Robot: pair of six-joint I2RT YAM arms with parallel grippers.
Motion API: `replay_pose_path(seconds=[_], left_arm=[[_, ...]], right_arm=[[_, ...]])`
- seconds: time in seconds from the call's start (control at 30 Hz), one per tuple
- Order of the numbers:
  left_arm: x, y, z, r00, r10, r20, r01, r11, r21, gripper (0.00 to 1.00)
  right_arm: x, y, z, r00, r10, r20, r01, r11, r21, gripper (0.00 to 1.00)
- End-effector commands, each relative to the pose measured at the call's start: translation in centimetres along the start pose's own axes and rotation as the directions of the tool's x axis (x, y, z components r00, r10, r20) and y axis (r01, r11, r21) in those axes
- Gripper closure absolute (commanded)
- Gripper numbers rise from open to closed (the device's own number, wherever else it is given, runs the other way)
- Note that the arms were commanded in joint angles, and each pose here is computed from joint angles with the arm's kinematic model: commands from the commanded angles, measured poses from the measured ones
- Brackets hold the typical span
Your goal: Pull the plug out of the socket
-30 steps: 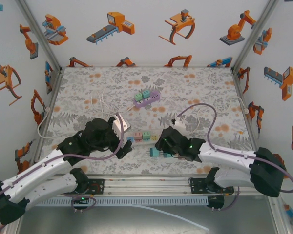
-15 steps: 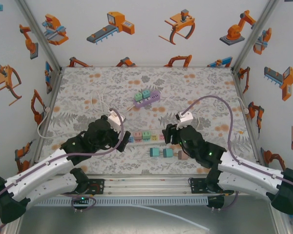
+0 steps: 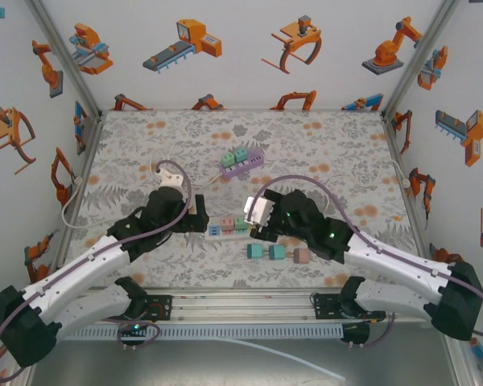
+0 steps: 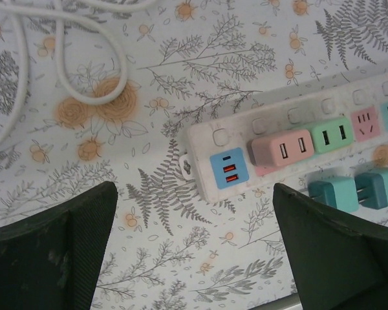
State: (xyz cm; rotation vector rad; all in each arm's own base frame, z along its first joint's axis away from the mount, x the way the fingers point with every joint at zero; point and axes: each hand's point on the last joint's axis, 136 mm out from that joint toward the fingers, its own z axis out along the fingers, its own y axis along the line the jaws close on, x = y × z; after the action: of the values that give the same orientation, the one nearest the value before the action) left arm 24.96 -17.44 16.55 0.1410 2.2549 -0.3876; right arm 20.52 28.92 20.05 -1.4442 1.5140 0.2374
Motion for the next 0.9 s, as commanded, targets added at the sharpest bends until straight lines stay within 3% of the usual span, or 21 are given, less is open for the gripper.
replay_pose_path(seconds=[0.0, 0.37, 0.87], left_arm=[[0.3, -0.1, 0.5, 0.991, -0.125, -0.039, 0.124, 0.992, -0.008, 0.0], [1.4, 0.2, 3.3, 0.981, -0.166, -0.105, 0.157, 0.983, -0.091, 0.03], [3.0, 0.7, 6.0, 0.973, -0.169, -0.157, 0.147, 0.979, -0.144, 0.11]], right_arm=[[-0.8, 2.6, 0.9, 0.988, -0.149, 0.029, 0.152, 0.966, -0.209, 0.29], [0.5, 2.7, 6.0, 0.993, -0.111, 0.039, 0.117, 0.909, -0.399, 0.3], [2.1, 4.0, 10.2, 0.997, -0.059, 0.056, 0.078, 0.875, -0.479, 0.49]])
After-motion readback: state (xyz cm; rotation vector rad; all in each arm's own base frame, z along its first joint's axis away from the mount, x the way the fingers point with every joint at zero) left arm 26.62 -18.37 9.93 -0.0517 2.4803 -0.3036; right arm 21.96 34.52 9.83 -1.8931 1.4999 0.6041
